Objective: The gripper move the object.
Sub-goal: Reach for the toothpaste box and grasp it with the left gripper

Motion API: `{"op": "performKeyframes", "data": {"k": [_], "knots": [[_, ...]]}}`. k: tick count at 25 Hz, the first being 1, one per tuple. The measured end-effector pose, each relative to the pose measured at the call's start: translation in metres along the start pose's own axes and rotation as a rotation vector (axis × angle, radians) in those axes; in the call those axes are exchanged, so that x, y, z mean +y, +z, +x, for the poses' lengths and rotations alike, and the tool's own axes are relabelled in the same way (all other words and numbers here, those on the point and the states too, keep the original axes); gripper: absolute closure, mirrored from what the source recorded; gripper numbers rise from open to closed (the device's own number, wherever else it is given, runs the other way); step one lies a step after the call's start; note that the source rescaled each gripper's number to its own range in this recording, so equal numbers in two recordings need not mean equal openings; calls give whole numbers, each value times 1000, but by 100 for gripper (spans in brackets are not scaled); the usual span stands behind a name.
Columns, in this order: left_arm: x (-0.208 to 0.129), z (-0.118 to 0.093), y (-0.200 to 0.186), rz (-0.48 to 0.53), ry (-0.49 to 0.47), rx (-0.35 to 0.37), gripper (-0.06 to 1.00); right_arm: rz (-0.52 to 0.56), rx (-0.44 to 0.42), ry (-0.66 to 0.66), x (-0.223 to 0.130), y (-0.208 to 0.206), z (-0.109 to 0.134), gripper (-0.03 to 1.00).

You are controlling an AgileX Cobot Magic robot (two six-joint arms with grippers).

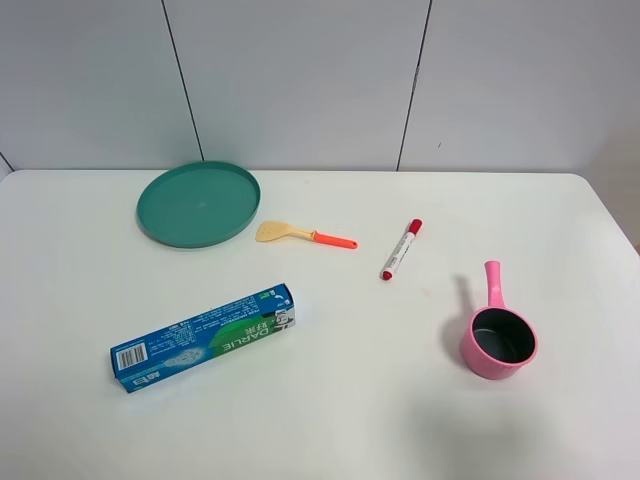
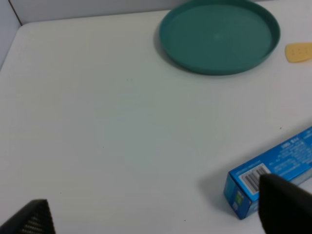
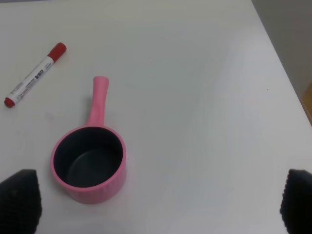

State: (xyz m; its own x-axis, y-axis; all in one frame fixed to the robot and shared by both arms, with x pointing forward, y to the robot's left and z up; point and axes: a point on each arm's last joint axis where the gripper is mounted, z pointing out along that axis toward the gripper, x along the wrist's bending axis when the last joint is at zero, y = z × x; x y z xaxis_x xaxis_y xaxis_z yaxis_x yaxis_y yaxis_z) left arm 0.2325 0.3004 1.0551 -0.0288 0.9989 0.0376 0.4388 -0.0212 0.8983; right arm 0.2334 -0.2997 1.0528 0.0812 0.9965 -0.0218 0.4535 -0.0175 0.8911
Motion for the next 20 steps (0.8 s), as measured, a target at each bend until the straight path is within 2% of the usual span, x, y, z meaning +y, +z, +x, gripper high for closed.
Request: {"op": "performKeyframes", "data": {"k": [1, 20], "knots": [[0, 0, 0, 0, 0, 0, 23, 0, 0, 0, 0, 0, 0, -3], [0, 0, 0, 0, 0, 0, 23, 0, 0, 0, 0, 0, 0, -3]]}}
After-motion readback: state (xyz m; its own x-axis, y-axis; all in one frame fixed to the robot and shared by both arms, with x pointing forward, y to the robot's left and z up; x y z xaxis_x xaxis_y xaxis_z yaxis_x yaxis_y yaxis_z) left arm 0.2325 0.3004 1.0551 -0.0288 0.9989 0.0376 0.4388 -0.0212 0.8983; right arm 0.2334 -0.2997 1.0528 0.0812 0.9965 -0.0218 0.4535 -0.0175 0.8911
